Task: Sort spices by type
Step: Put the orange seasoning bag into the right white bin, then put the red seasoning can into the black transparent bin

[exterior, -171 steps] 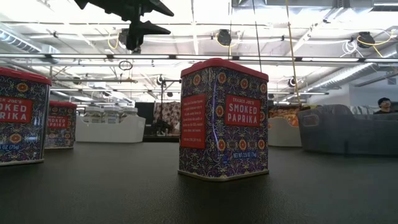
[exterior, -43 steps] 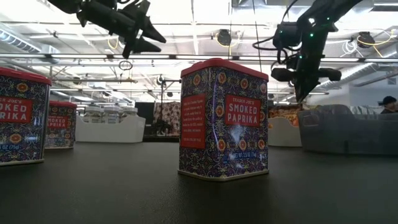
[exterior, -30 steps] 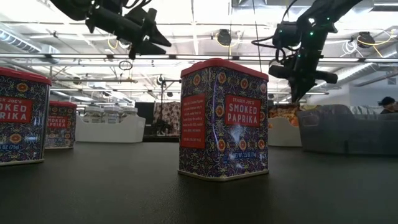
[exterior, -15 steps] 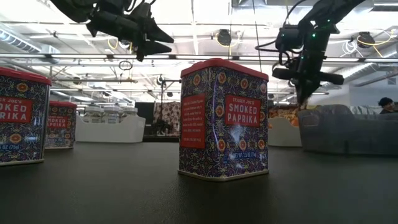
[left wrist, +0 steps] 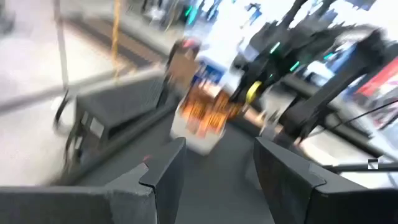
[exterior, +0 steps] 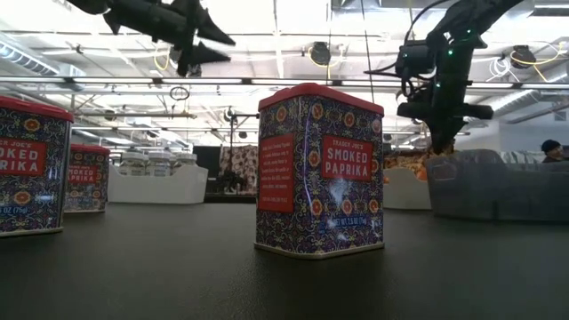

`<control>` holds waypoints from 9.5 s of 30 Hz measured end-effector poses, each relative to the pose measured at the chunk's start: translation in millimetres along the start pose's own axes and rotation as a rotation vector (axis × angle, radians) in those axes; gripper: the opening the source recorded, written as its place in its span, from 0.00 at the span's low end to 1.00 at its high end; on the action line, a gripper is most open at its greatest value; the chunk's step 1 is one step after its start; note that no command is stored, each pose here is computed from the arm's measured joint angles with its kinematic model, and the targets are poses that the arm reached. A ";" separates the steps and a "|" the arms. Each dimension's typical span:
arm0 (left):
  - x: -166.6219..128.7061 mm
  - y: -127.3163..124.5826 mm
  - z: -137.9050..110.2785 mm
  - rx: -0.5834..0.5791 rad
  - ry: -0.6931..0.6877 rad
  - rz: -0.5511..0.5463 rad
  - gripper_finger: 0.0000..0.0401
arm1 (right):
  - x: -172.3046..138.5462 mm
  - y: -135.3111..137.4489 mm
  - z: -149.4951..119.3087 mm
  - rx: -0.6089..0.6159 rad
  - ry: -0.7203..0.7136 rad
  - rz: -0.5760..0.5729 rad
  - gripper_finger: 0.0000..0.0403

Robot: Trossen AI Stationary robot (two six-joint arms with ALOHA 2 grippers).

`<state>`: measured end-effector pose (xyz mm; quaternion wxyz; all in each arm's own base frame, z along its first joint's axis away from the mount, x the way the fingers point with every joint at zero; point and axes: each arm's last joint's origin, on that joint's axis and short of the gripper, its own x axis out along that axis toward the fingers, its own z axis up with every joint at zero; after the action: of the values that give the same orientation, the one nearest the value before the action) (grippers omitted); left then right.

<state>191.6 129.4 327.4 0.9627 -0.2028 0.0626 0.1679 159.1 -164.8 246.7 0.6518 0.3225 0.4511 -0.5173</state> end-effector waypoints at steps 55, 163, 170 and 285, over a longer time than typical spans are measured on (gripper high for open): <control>47.1 7.9 -75.0 -0.061 0.481 0.341 0.48 | -50.6 62.1 65.0 -0.221 -0.447 0.772 0.42; 14.1 -6.6 -31.8 -0.021 0.230 0.115 0.48 | 44.7 233.4 103.5 -0.504 0.071 0.245 0.54; -3.1 -8.8 -21.7 0.027 0.172 0.114 0.48 | -11.8 236.2 101.5 -0.451 0.106 0.245 0.52; 4.7 -27.9 -54.1 0.226 0.451 -0.049 0.48 | -147.7 133.4 -123.1 0.162 0.320 0.374 0.83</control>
<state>202.9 84.5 287.7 0.9448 -0.1277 0.2891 0.0867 248.1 35.3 329.3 0.6285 0.5291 0.4382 -0.3647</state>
